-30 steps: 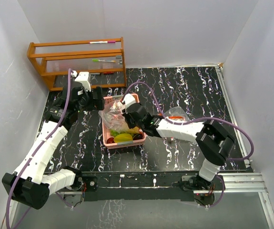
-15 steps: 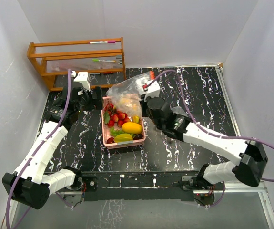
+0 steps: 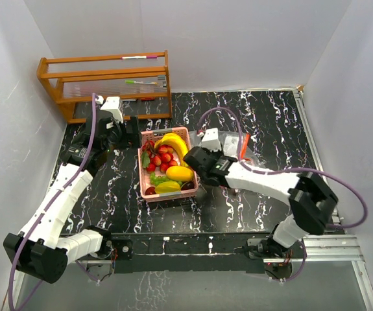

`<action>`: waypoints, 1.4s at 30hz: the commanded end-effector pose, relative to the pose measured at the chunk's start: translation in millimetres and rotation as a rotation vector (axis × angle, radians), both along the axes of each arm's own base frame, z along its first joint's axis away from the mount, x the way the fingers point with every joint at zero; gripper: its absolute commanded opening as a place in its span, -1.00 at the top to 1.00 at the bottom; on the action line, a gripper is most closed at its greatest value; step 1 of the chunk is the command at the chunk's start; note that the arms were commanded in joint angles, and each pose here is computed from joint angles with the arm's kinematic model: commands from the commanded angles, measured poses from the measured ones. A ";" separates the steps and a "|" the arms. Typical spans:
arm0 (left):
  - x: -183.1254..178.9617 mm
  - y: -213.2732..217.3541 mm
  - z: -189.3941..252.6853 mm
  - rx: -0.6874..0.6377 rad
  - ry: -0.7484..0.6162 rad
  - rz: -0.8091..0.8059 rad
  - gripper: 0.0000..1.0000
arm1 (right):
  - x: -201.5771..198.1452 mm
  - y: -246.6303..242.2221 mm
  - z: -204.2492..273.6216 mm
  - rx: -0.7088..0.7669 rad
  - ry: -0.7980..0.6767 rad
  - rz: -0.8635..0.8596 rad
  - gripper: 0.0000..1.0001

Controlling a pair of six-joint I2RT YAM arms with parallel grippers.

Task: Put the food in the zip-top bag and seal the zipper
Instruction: Place the zipper food storage bag at the center of the board, then pick up the zipper food storage bag at the center of the board.

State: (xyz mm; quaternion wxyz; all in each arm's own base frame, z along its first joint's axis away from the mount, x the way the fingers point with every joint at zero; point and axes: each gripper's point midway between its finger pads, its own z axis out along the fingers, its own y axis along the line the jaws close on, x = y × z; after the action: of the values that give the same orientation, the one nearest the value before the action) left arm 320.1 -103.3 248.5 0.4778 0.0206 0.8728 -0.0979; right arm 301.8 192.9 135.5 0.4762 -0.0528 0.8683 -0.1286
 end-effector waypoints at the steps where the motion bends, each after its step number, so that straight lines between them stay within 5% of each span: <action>1: -2.4 -4.5 13.8 -0.024 -0.031 -0.022 -0.95 | -4.3 -3.5 -9.3 0.012 0.045 -0.111 -0.20; 3: -2.7 -4.9 11.8 -0.021 -0.025 -0.026 -0.95 | -7.1 1.3 -10.4 0.036 0.058 -0.098 -0.53; 5: -2.2 -5.0 10.4 -0.018 -0.022 -0.027 -0.95 | -9.2 4.8 1.8 0.090 0.043 -0.071 -0.65; 14: 2.7 -11.0 9.0 -0.029 -0.020 -0.048 -0.95 | -12.7 -3.6 52.0 0.265 -0.052 -0.010 -0.66; 27: 1.3 -18.7 4.9 -0.053 -0.004 -0.079 -0.95 | 3.1 -106.9 50.3 0.411 -0.129 -0.206 -0.46; 35: 0.2 -22.5 -1.1 -0.066 0.012 -0.095 -0.95 | 8.7 -143.4 44.8 0.371 -0.127 -0.213 -0.67; 42: -1.2 -26.0 -10.0 -0.066 0.034 -0.117 -0.95 | 13.6 -149.7 32.5 0.509 -0.111 -0.125 -0.73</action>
State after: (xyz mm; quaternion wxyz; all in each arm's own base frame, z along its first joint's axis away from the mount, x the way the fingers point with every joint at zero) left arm 321.5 -123.8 242.4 0.4617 0.0456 0.8742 -0.1428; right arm 303.7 28.9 148.4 0.4714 0.1567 0.8677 -0.0191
